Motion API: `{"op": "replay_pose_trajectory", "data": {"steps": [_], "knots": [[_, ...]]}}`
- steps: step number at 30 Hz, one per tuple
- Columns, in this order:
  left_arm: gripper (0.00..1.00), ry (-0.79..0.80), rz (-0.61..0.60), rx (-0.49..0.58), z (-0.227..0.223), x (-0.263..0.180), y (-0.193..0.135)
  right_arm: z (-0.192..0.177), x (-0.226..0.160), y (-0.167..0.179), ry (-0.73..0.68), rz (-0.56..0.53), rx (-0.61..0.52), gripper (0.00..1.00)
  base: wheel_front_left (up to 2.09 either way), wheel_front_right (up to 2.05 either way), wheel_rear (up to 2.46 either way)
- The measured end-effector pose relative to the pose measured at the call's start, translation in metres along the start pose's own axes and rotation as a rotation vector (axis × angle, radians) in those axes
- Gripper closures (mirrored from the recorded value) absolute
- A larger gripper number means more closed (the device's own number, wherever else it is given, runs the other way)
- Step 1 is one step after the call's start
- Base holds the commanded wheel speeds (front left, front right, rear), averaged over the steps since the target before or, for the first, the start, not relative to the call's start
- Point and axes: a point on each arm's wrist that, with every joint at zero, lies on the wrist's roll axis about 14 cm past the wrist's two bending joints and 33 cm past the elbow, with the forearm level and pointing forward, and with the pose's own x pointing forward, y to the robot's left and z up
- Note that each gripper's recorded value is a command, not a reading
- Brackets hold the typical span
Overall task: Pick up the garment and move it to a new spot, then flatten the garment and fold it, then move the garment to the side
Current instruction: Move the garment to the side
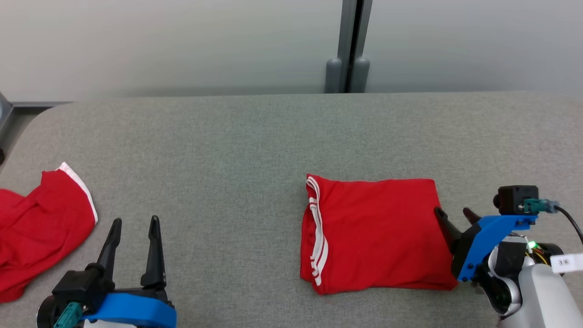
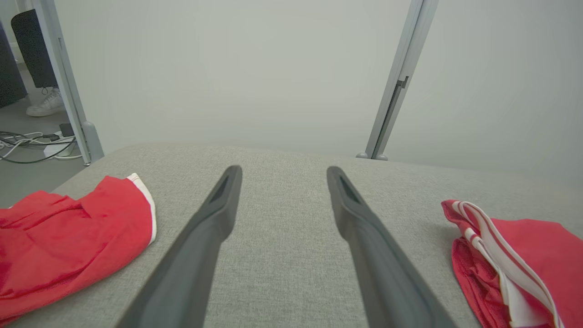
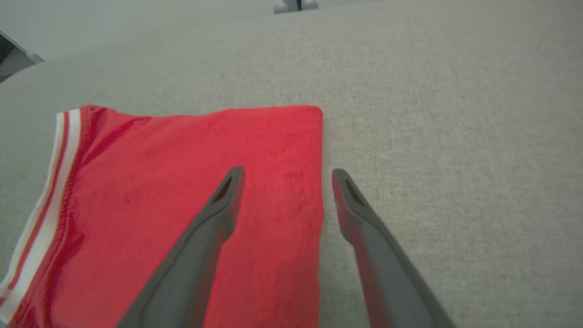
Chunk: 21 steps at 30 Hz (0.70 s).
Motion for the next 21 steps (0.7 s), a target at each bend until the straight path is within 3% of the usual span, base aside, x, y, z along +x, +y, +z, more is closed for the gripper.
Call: {"op": "replay_pose_trajectory", "data": {"steps": [10, 16, 19, 21], "knots": [[0.00, 0.030, 0.021, 0.002, -0.009, 0.009, 0.009, -0.069, 0.033, -0.002, 0.325, -0.026, 0.024, 0.00, 0.00, 0.00, 0.00], [0.00, 0.040, 0.038, -0.001, -0.014, 0.008, 0.014, -0.082, 0.041, 0.001, 0.399, -0.025, 0.014, 0.00, 0.00, 0.00, 0.00], [0.00, 0.037, 0.040, -0.003, -0.014, 0.009, 0.014, -0.085, 0.042, 0.000, 0.427, -0.030, -0.004, 0.32, 0.00, 0.00, 0.00], [0.00, 0.037, 0.040, -0.006, -0.014, 0.008, 0.014, -0.086, 0.042, -0.002, 0.436, -0.036, -0.005, 0.76, 0.00, 0.00, 0.00]]}}
